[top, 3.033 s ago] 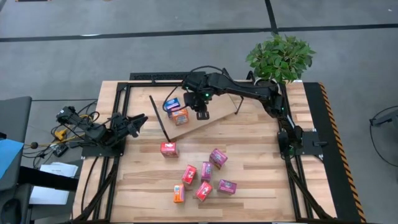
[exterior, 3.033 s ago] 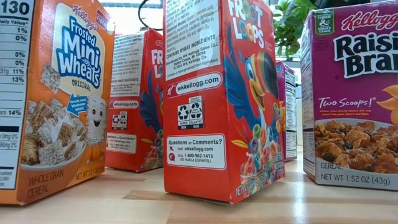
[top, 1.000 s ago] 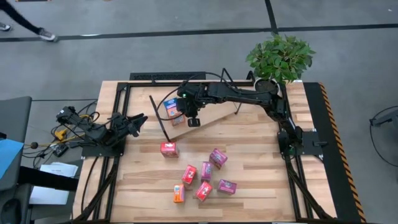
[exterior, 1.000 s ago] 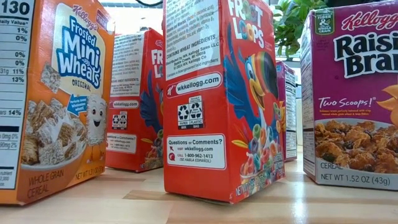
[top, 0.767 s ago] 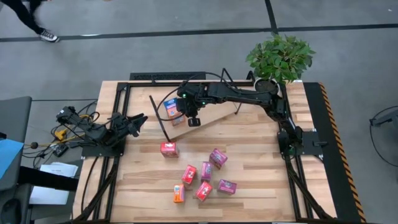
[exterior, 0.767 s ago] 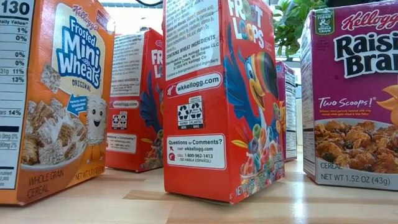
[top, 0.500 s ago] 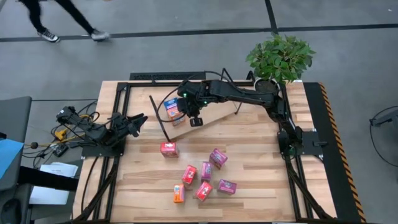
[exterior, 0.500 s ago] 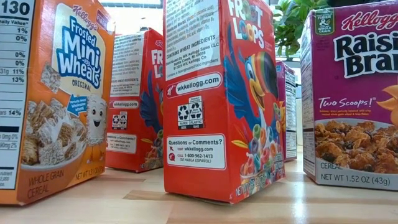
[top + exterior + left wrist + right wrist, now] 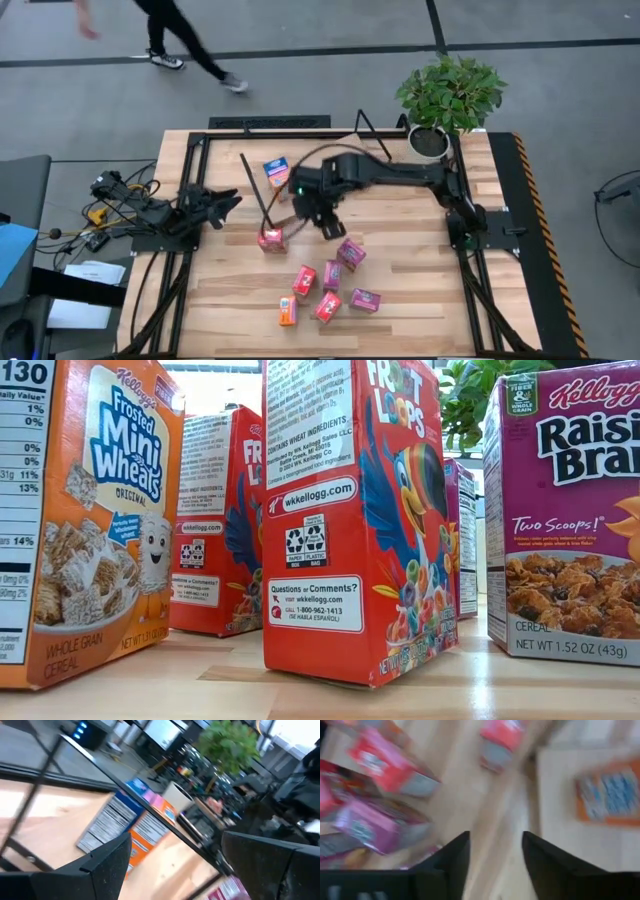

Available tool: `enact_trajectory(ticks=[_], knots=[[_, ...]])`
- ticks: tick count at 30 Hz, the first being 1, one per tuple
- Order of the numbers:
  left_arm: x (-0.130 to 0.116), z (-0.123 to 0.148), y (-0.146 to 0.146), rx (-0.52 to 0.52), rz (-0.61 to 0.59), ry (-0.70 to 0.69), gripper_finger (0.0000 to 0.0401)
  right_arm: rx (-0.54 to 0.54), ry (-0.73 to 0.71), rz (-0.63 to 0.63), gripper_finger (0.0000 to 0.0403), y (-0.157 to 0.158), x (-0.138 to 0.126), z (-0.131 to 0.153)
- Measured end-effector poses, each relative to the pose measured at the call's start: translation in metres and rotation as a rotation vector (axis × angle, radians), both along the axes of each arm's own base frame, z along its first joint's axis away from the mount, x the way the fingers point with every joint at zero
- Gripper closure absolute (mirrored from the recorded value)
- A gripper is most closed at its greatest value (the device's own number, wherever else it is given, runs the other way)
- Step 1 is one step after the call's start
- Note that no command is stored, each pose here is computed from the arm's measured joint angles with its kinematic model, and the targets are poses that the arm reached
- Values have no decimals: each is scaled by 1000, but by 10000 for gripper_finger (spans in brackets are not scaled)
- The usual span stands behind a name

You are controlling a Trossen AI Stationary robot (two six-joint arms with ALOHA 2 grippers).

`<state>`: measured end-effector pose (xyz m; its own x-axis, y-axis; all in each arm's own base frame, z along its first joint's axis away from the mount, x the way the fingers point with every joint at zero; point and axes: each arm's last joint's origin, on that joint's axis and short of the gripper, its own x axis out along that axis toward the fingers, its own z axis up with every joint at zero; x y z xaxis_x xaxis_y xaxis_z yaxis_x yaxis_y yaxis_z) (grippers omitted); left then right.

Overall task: Stack cereal on shelf
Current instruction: Put the orange cereal box on the shelf aligned with the other orange cereal box

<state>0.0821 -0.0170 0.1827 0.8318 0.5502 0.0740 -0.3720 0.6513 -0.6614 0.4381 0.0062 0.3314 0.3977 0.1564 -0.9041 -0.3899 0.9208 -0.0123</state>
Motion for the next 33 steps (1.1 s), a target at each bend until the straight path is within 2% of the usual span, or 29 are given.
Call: enact_trajectory(ticks=[4, 7, 13, 20, 23, 24, 29, 32, 33], knots=[[1, 0, -2, 12, -82, -2, 101, -34, -122, 163, 121, 40, 7, 5], [2, -1, -3, 9, -116, -5, 101, -72, -232, 275, 97, 68, 12, 8], [2, -2, -4, -14, -150, -9, 101, -152, -399, 471, 89, 109, 16, 10], [2, -2, -4, -32, -153, -18, 101, -133, -595, 581, 92, 155, 27, 0], [2, -3, -4, -45, -154, -22, 101, -117, -560, 628, 92, 174, 28, -18], [3, -3, -4, -47, -155, -19, 101, -112, -588, 645, 92, 182, 33, -26], [3, -5, -5, -34, -191, 4, 101, -140, -561, 735, 92, 203, 37, -53], [4, -7, -6, -35, -204, 17, 101, -193, -467, 788, 92, 208, 34, -73], [4, -8, -6, -34, -204, 26, 101, -198, -500, 796, 92, 211, 39, -78]])
